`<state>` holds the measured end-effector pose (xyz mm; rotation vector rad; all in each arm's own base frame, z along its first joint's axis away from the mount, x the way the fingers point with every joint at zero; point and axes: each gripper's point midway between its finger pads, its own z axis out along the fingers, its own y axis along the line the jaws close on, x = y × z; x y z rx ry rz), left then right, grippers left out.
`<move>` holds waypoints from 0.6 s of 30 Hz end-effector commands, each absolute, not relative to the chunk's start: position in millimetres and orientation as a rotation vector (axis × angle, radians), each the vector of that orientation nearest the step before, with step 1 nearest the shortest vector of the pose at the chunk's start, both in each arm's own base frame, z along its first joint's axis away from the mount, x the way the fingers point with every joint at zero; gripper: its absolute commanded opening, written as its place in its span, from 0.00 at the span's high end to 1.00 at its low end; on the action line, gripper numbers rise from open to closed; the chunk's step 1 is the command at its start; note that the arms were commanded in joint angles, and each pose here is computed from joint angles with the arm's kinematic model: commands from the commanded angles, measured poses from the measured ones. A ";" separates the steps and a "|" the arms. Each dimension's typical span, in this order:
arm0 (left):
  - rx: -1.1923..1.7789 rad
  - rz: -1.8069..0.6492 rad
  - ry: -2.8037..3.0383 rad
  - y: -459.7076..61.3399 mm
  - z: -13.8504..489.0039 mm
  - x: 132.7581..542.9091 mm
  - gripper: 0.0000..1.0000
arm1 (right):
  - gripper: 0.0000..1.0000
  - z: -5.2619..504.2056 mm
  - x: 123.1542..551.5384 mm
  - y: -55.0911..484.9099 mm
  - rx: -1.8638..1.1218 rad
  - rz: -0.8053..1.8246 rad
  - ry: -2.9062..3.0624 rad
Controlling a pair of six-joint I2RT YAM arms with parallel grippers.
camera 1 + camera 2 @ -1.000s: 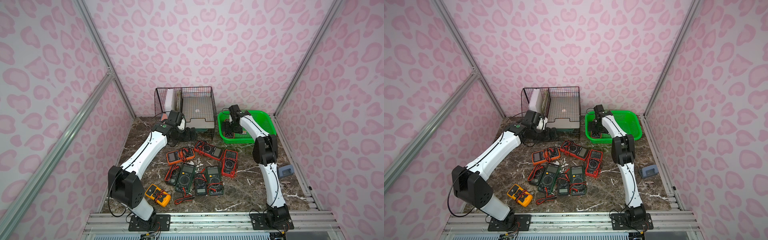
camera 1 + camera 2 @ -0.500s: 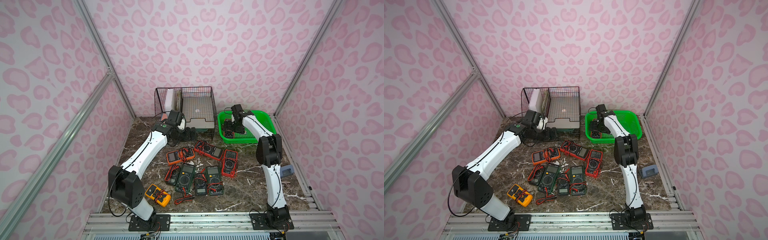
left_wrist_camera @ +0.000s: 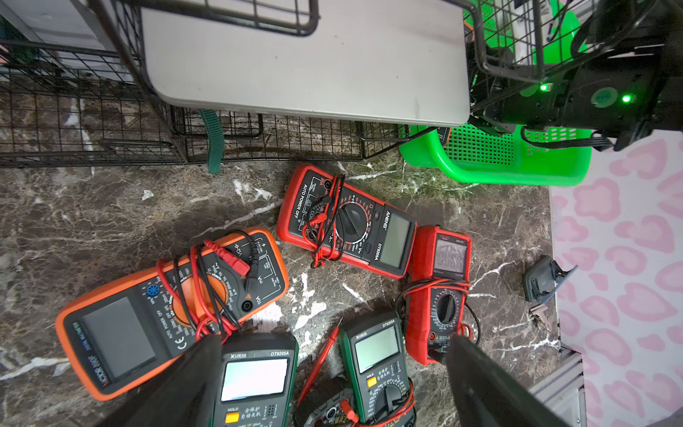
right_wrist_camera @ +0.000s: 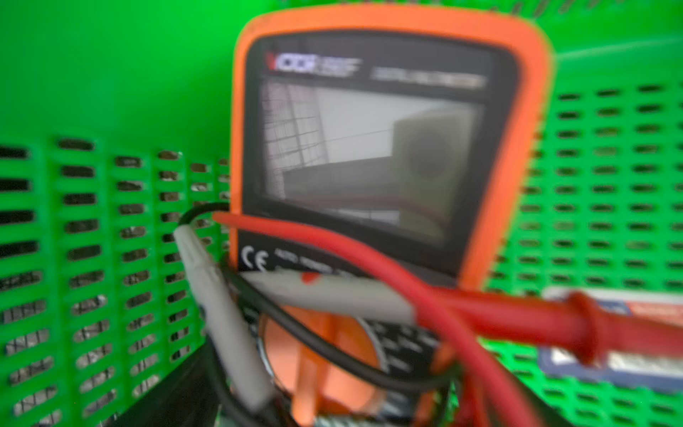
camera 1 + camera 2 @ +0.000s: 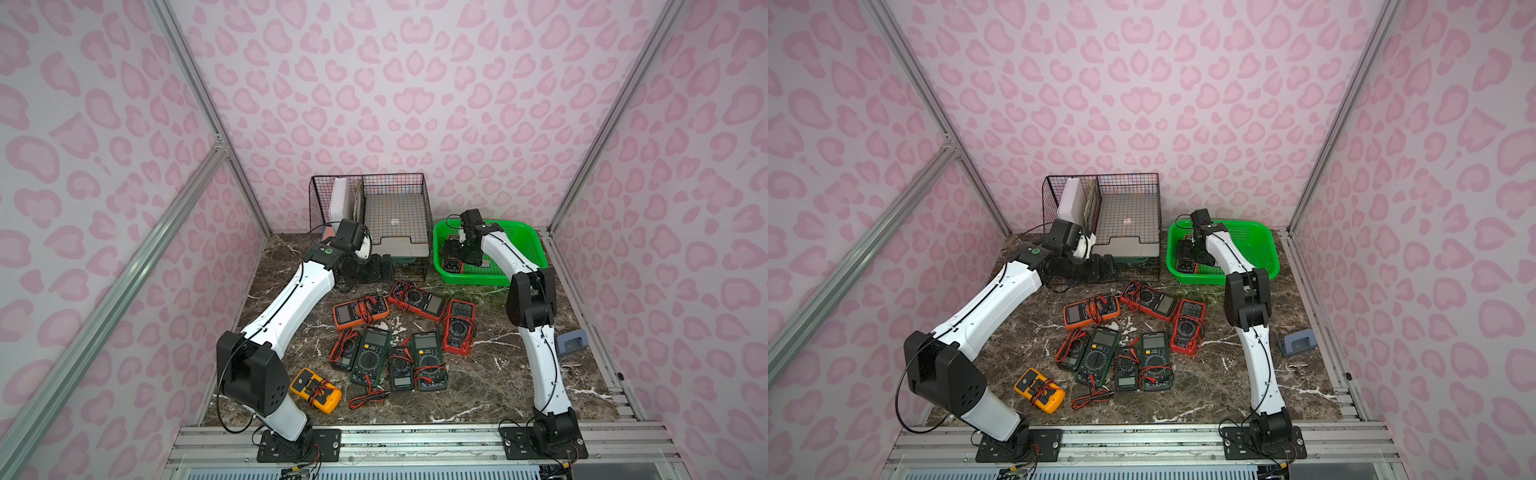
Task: Put the multimeter into the basket
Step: Move the basket to the center of the board.
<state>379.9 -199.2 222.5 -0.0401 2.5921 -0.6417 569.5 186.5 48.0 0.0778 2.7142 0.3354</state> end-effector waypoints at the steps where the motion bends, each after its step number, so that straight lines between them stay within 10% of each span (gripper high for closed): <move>1: -0.034 -0.623 2.597 -195.4 223.0 376.8 0.01 | 0.10 38.0 561.0 194.7 0.043 0.345 2.763; 18: -0.083 -0.635 2.611 -187.3 221.0 376.7 0.01 | 0.22 30.9 537.7 263.0 -0.094 0.435 2.772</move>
